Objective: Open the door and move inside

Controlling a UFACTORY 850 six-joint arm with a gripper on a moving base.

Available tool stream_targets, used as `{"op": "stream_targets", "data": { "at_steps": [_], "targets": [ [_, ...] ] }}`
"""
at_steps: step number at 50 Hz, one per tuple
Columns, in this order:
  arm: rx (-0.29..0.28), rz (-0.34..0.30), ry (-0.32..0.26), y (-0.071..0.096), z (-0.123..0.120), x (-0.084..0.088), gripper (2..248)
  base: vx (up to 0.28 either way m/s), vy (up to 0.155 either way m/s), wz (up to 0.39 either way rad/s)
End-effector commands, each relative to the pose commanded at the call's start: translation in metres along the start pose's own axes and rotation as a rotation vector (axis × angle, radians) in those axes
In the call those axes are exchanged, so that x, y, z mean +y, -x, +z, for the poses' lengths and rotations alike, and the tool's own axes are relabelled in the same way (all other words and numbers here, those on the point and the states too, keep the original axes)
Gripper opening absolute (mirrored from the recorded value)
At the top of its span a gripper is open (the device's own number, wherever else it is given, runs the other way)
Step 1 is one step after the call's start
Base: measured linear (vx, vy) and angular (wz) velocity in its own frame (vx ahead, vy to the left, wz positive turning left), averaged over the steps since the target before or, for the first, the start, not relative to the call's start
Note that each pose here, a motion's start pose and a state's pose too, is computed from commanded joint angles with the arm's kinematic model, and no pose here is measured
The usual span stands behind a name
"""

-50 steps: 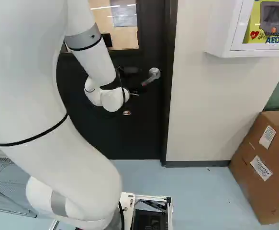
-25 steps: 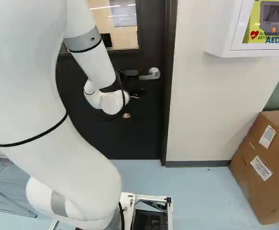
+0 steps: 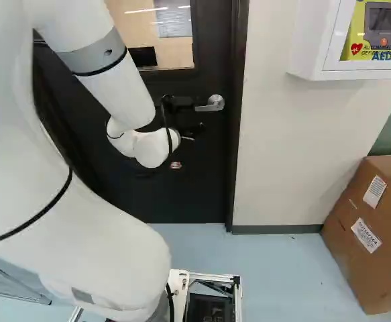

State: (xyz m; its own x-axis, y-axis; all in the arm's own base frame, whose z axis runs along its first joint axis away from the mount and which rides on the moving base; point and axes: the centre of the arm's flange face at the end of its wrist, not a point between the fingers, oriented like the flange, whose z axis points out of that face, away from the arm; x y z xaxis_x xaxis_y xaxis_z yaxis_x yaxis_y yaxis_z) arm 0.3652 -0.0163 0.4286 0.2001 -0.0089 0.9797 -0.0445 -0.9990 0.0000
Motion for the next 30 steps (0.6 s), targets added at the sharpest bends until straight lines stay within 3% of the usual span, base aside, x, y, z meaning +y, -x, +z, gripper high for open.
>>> {"op": "stream_targets", "data": {
  "at_steps": [30],
  "targets": [
    [0.078,0.000,0.001,-0.028,-0.009,0.000,247,0.000,0.000,0.000]
  ]
}}
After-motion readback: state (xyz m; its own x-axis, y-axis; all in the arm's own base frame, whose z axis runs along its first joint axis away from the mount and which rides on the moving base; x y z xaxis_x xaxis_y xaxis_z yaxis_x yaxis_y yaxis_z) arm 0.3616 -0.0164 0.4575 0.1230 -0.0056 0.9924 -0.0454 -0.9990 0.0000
